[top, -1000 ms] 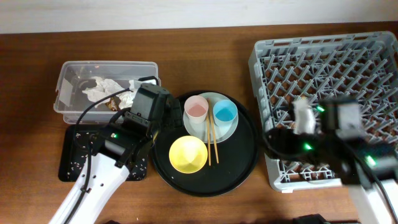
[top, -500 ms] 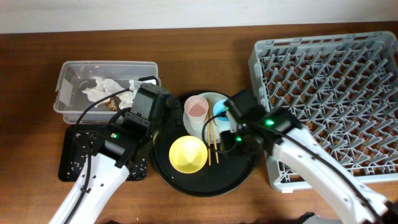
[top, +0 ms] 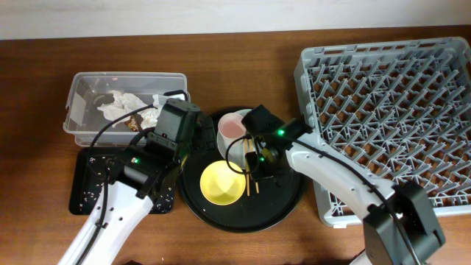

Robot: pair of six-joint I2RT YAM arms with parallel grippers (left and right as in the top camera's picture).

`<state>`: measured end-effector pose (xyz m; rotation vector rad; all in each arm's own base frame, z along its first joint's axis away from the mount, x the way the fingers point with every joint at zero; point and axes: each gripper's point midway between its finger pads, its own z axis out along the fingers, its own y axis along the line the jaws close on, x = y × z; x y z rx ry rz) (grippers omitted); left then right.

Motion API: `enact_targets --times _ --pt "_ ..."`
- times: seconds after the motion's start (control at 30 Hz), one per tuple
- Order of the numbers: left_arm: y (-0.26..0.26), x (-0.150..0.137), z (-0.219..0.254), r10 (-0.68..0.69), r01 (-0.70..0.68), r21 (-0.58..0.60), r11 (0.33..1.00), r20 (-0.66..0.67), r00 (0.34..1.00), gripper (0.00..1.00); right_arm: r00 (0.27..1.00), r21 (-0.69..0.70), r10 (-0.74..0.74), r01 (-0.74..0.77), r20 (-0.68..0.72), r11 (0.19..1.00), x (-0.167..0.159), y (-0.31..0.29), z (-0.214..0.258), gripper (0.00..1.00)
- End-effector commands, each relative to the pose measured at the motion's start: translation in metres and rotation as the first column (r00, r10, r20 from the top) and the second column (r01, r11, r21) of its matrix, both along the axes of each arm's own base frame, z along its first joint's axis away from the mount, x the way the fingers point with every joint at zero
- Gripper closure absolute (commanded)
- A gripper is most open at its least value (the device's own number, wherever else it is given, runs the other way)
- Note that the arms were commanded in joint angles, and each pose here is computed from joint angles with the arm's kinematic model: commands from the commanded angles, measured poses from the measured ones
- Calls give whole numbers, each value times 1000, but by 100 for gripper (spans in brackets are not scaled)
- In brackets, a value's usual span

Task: Sort waste into correct bins and load items into the dishwasher rack
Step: 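Reach the right gripper toward the chopsticks on the white plate, then grasp one chopstick with the right gripper and lift it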

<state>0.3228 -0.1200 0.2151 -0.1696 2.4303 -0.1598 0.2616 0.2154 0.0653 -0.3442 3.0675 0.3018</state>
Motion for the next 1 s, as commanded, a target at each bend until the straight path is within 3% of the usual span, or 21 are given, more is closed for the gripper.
enact_targets --times 0.0,0.77,0.83,0.97 --pt "0 2 8 6 -5 -16 1000 18 1000 1 1000 -24 -2 2 -5 1000 1 1 -10 68" --pt "0 2 8 6 -6 -16 1000 18 1000 1 997 -3 -76 76 -6 997 -6 -2 -44 75" --pt "0 2 8 6 -6 -16 1000 18 1000 1 997 3 -83 83 -13 997 -6 -1 -44 83" --pt "0 2 8 6 -5 -16 1000 18 1000 1 994 3 -104 104 -17 995 -7 -1 -44 85"
